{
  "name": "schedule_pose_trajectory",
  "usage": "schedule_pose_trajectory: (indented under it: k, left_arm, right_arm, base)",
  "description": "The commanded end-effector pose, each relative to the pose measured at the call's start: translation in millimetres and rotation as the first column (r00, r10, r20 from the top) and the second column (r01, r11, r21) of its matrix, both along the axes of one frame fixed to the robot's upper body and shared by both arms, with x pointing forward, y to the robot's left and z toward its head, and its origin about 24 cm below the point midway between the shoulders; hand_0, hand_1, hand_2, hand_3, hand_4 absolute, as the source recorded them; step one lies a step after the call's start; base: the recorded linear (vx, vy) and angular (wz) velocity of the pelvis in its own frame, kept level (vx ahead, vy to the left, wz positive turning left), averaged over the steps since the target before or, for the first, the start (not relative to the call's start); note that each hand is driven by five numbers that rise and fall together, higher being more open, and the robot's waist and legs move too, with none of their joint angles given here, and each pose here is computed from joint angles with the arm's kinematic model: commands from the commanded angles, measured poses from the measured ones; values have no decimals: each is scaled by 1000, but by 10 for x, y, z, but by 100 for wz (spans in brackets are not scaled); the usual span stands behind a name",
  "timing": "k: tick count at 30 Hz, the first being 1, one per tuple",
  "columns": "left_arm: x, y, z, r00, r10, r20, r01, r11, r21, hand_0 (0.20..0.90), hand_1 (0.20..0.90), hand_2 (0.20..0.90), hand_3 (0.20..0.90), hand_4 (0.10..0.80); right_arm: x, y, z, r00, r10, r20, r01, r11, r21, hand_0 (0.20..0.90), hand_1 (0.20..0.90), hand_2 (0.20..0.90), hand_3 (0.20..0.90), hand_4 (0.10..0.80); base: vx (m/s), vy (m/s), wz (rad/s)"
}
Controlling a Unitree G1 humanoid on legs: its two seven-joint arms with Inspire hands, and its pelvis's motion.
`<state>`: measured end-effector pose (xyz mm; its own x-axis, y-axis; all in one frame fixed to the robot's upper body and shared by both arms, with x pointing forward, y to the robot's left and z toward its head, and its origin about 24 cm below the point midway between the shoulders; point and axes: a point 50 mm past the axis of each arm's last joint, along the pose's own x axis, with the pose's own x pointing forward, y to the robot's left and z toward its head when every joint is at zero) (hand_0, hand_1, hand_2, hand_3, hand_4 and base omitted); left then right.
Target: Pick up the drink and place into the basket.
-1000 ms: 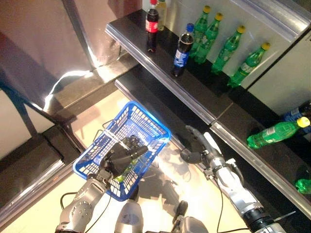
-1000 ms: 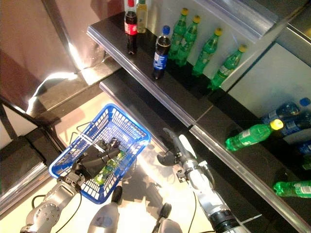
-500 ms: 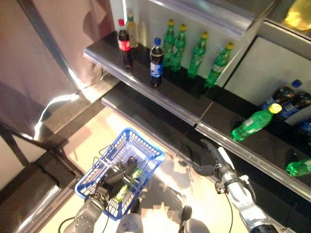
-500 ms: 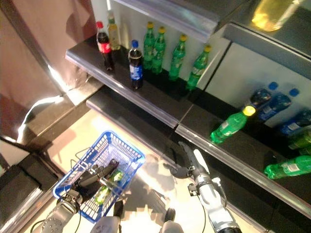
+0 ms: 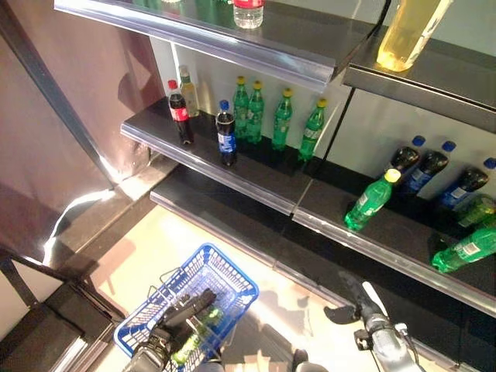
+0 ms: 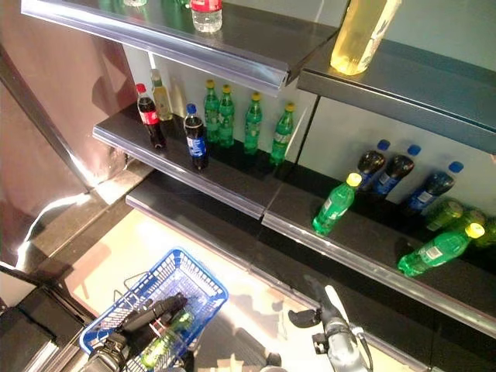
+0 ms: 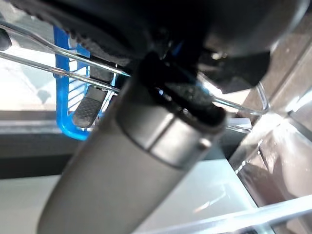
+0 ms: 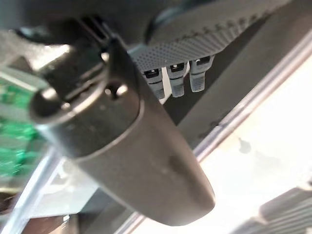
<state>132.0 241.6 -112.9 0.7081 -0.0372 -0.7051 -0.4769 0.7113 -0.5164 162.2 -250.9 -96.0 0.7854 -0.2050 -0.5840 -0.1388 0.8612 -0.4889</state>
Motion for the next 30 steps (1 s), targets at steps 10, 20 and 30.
schedule_pose_trajectory:
  k: [10, 20, 30]
  left_arm:
    - [501, 180, 175, 973, -34, 228, 4, 992, 128, 300, 300, 300, 200, 100]
    - [184, 141, -132, 995, -98, 18, 94, 984, 153, 300, 300, 300, 200, 100]
    - [268, 136, -87, 988, -153, 37, 145, 976, 162, 300, 300, 300, 200, 100]
  right_arm:
    - [-179, -272, -173, 973, -223, -66, 228, 970, 88, 900, 900, 900, 900, 800]
    - [-605, -271, -454, 892, -330, -309, 388, 909, 150, 900, 900, 900, 900, 800]
    - [-724, -303, -489, 839, -412, -356, 500, 841, 205, 900, 900, 900, 900, 800]
  base:
    - [13, 29, -6]
    - [-14, 105, -16]
    - [-73, 80, -60]
